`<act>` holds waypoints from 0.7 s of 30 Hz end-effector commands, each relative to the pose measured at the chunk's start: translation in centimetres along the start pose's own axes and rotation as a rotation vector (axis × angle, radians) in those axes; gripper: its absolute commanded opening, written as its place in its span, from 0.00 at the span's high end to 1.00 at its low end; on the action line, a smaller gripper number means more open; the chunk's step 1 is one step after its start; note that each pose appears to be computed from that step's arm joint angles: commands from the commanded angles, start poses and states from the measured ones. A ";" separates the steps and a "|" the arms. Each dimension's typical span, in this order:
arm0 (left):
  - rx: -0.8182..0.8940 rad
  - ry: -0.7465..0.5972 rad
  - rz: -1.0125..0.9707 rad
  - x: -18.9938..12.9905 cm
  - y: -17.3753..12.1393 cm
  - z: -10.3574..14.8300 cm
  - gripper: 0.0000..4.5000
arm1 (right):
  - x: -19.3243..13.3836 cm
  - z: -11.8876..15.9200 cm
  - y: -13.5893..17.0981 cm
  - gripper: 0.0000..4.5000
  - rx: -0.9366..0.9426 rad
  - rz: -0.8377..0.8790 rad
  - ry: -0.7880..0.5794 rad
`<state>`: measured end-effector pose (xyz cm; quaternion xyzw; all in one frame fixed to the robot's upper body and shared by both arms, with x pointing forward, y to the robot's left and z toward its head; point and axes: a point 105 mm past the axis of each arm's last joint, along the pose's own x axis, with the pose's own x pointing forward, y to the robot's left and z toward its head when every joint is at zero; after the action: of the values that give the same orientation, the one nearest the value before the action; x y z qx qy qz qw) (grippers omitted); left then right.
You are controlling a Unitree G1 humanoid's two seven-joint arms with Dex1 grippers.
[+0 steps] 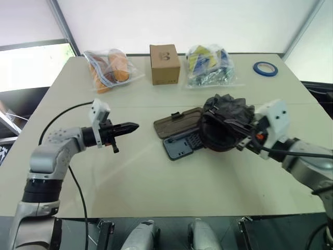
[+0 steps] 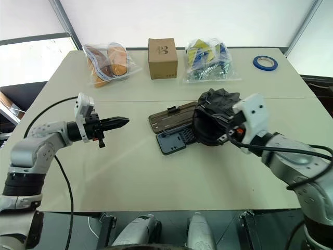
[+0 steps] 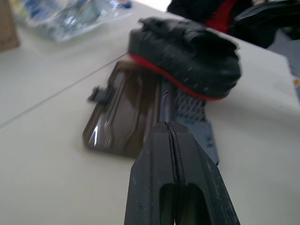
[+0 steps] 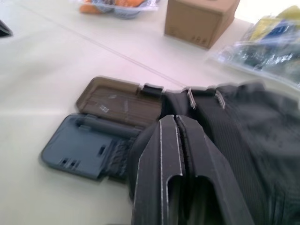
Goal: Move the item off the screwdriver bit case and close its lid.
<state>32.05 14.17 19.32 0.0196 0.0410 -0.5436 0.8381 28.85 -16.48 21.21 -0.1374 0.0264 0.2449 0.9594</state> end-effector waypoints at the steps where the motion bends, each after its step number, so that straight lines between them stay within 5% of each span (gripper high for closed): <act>1: 0.033 -0.018 -0.033 0.1 -0.6 1.3 1.00 | -0.1 1.0 0.0 0.80 -0.054 0.005 -0.035; 8: 0.061 0.001 -0.108 0.6 -1.8 1.7 1.00 | 0.4 1.5 0.3 0.02 -0.154 0.000 0.011; 15: 0.131 0.046 -0.200 2.2 -2.6 0.9 1.00 | 2.4 -0.8 0.1 0.01 -0.199 -0.049 0.106; 21: 0.127 0.028 -0.188 2.6 -2.5 0.6 1.00 | 3.5 -4.9 -3.1 0.01 -0.259 -0.219 0.230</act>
<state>30.81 10.62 18.74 0.0618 0.0410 -0.6254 0.7768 32.30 -16.07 17.39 -0.2631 0.0771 0.1934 0.9420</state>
